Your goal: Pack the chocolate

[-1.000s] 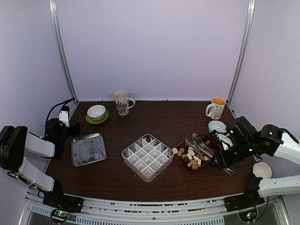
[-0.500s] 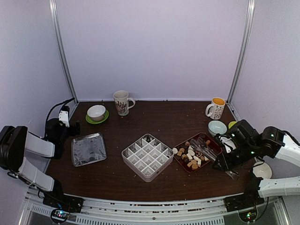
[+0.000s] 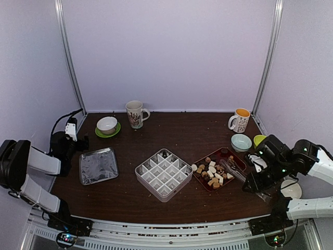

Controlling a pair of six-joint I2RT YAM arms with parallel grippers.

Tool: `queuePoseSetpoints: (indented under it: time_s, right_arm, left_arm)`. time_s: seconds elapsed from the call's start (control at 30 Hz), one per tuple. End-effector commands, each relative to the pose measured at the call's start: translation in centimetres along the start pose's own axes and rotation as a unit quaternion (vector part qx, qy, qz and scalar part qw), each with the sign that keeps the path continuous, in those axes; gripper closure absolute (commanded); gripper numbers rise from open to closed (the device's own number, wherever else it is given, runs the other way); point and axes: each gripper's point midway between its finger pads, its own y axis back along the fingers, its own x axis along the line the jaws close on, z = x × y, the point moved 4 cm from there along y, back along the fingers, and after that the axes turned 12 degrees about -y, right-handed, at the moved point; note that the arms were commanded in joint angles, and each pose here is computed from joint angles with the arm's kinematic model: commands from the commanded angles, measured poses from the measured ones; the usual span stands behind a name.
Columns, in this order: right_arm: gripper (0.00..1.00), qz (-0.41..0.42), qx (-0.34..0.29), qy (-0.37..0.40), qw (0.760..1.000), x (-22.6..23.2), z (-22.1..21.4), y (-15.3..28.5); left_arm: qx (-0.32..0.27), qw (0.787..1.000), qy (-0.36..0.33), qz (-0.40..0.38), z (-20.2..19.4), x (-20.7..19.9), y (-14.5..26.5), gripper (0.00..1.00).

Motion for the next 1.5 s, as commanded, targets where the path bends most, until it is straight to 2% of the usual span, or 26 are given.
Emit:
queuePoseSetpoints:
  time_s: [0.0,0.2,0.57,0.97,1.23,1.47]
  right_arm:
    - [0.66,-0.037,0.0,-0.006,0.999,-1.4,-0.1,0.9]
    - [0.66,-0.028,0.014,-0.032,0.999,-1.0,0.2,0.4]
    - [0.66,-0.059,0.042,-0.026,0.997,-1.6,1.1,0.5]
    - [0.66,-0.066,0.045,-0.04,0.996,-1.5,4.9,-0.6]
    - [0.65,-0.081,0.085,-0.058,0.991,-2.6,4.2,-0.2]
    - [0.64,-0.067,0.073,-0.097,0.99,-3.0,4.0,-0.5]
  left_arm:
    - [-0.025,1.0,0.005,0.015,0.9,0.7,0.0,0.02]
    - [-0.025,1.0,0.005,0.015,0.9,0.7,0.0,0.02]
    - [-0.025,1.0,0.005,0.016,0.9,0.7,0.0,0.02]
    - [-0.025,1.0,0.005,0.016,0.9,0.7,0.0,0.02]
    - [-0.025,1.0,0.005,0.015,0.9,0.7,0.0,0.02]
    - [-0.026,1.0,0.005,0.015,0.9,0.7,0.0,0.02]
